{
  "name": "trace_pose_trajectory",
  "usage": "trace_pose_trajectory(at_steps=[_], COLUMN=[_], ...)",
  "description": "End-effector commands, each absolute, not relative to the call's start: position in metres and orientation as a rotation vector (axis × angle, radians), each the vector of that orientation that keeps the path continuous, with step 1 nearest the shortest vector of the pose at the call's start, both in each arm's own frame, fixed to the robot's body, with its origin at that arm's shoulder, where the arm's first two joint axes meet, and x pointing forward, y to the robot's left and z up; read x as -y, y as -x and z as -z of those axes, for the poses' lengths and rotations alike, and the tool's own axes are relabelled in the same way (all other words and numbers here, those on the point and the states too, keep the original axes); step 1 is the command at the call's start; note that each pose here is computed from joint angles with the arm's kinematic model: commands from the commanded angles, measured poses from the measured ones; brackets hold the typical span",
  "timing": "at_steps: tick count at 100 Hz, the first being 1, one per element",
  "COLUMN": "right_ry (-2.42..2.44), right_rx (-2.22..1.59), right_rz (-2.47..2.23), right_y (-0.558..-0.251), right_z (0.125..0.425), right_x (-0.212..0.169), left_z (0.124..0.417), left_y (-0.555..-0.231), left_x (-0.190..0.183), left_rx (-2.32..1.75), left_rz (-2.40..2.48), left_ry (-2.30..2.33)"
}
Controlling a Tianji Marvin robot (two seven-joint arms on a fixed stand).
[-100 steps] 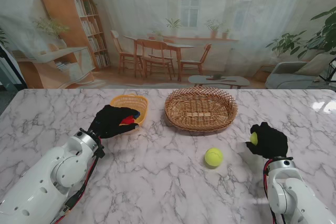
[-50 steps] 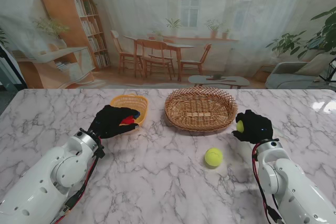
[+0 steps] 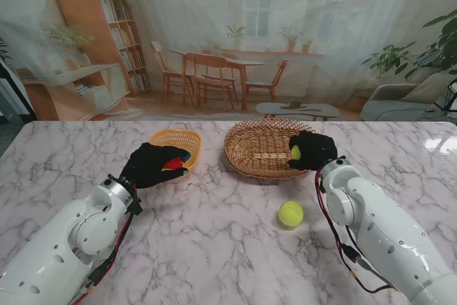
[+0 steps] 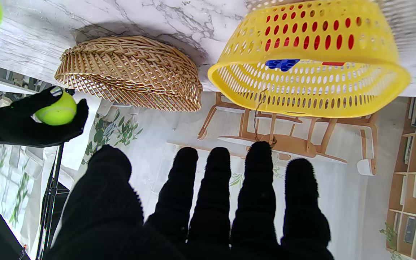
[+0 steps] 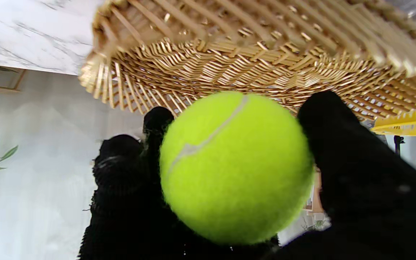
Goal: Sort the blocks and the balls into two baskets
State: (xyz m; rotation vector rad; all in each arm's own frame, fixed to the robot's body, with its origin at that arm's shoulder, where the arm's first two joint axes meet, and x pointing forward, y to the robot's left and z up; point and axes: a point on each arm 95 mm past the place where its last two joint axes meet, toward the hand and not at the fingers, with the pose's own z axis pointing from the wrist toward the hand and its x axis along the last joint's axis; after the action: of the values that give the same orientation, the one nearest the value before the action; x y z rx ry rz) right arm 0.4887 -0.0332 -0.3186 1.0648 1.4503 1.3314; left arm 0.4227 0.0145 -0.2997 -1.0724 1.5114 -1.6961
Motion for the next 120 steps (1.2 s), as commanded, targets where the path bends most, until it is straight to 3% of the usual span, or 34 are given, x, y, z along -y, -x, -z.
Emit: trace_pose_trajectory(at_steps=[1,70,120], right_ry=[-1.062,-1.041,-1.092], right_rx=[-1.436,-1.652,-1.657], right_rz=[-1.353,-1.260,-1.196], right_y=[-0.500,-0.562,-0.566], right_z=[0.307,0.292,0.315], right_x=[0.023,-0.018,-0.012], left_z=[0.302,0.302,0.303], left_y=[-0.422,-0.422,-0.422], left_x=[-0.013,-0.013,-0.012], left_rx=[-1.530,-1.536,-1.547], left_rz=[1.692,1.685,1.679], left_ry=[1.080,1.075,1.078])
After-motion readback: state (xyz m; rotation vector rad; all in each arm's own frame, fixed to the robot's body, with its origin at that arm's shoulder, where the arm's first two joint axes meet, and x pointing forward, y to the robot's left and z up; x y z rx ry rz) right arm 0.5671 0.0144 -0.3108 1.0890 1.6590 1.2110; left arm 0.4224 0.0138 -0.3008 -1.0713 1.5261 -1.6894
